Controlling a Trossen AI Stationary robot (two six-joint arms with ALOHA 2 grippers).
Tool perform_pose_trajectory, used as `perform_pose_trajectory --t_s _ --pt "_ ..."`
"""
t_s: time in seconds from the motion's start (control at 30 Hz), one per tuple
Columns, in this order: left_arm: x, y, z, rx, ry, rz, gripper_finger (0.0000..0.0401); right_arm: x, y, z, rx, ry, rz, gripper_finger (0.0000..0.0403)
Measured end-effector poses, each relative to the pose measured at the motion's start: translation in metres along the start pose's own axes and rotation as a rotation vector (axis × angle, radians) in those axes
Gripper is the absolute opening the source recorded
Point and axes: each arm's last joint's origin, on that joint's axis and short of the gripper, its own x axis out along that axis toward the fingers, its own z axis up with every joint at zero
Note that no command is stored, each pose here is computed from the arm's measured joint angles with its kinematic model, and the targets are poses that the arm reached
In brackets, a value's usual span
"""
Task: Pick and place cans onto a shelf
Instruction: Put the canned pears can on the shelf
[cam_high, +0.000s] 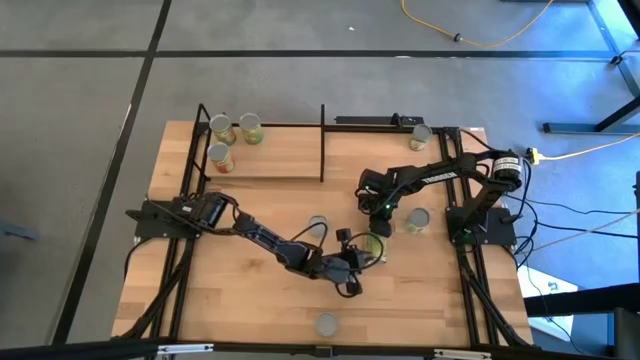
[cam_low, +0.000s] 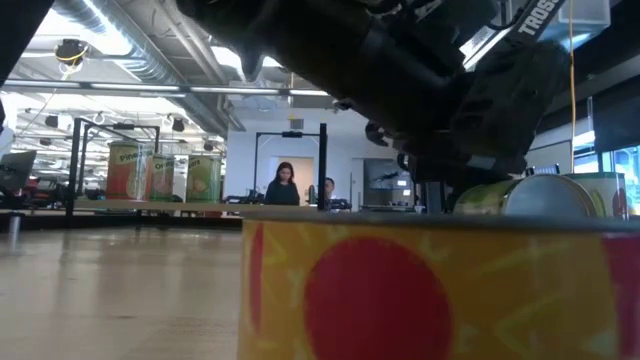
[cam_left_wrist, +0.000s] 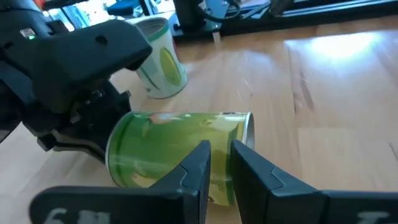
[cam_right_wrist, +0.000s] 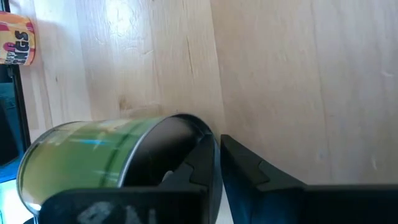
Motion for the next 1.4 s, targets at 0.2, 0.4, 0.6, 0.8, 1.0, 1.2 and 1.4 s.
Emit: perform_pose_trajectory --t_s 0.2,0.4,0.6,0.8,1.0,1.2,1.4 --pt "0.000 0.000 0.000 -0.001 0.003 -0.021 0.0055 0.000 0.000 0.000 0.000 0.000 0.000 0.0032" --pt "0.000 -0.001 0.000 -0.004 0.002 -0.026 0.0055 0.000 0.000 0.000 -0.002 -0.001 0.000 0.0032" --pt "-0.003 -0.005 0.000 -0.001 0.000 -0.037 0.0055 0.000 0.000 0.000 -0.006 -0.001 0.000 0.0032" --pt "-0.005 -0.009 0.000 -0.020 -0.002 -0.058 0.0055 0.000 0.000 0.000 -0.011 -0.002 0.000 0.0032" --pt "-0.005 -0.009 0.000 -0.029 -0.002 -0.065 0.0055 0.000 0.000 0.000 -0.012 -0.002 0.000 0.0032" --pt "-0.005 -0.009 0.000 -0.029 -0.001 -0.084 0.0055 0.000 0.000 0.000 -0.013 -0.002 0.000 0.0032" --pt "0.001 -0.013 -0.015 -0.004 0.027 -0.089 0.0055 0.000 0.000 0.000 -0.014 -0.004 0.000 0.0032"
